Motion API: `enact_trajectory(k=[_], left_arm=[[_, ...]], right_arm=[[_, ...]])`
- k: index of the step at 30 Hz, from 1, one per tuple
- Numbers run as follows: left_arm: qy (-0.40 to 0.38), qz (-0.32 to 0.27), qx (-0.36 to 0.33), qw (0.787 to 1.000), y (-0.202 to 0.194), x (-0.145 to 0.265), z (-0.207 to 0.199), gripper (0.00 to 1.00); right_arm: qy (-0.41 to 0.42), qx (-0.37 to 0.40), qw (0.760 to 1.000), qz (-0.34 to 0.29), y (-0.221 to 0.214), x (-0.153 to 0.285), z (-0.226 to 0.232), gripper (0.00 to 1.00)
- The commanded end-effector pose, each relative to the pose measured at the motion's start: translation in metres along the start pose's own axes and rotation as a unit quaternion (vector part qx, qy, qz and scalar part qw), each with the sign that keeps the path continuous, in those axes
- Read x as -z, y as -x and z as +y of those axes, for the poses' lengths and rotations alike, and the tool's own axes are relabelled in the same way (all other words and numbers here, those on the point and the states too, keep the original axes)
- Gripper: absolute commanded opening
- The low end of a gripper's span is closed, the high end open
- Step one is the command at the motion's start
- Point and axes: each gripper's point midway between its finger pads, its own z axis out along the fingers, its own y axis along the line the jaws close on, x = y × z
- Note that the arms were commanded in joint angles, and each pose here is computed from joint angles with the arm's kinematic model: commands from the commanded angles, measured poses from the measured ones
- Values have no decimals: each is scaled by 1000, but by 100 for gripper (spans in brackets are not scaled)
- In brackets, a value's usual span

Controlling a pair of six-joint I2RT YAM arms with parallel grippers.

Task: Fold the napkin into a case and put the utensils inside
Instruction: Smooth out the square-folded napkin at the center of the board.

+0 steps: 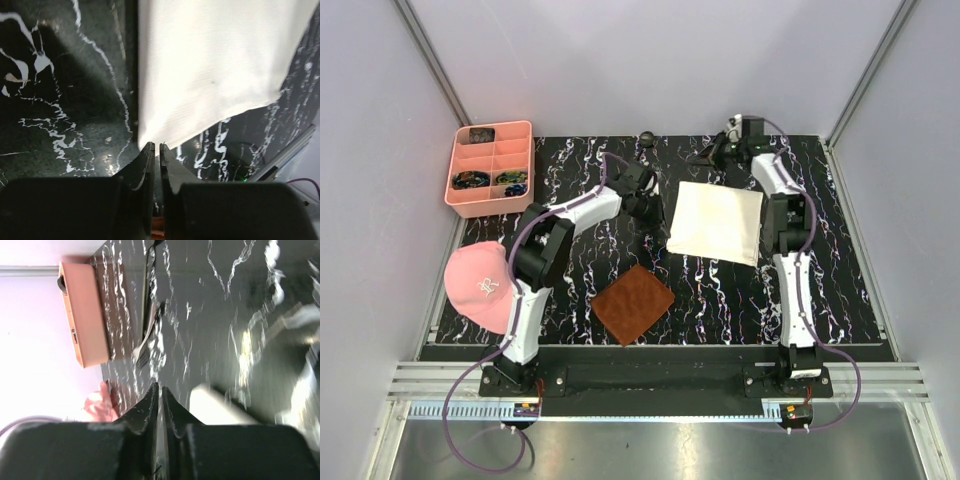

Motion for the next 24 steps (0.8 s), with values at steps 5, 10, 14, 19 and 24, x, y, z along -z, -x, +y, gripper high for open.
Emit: enact_trajectory(k=[5,10,14,19,24], left_arm=[[-80,-58,-13,995,28,18,-66,12],[-80,-33,-17,996,9,-8,-63,12],[-57,-13,-22,998,-5,-20,-41,12],[-25,21,-24,999,-26,-35,-13,11],[1,35,-20,999,-39,-41,10,11]], right_arm=[[-35,51,998,-29,-12,106,41,22],[-7,27,997,-65,-2,146,13,23],[8,7,998,-59,-10,147,-19,20],[5,7,998,-58,-14,145,-48,19],[-12,-17,997,-68,-4,150,-89,19]])
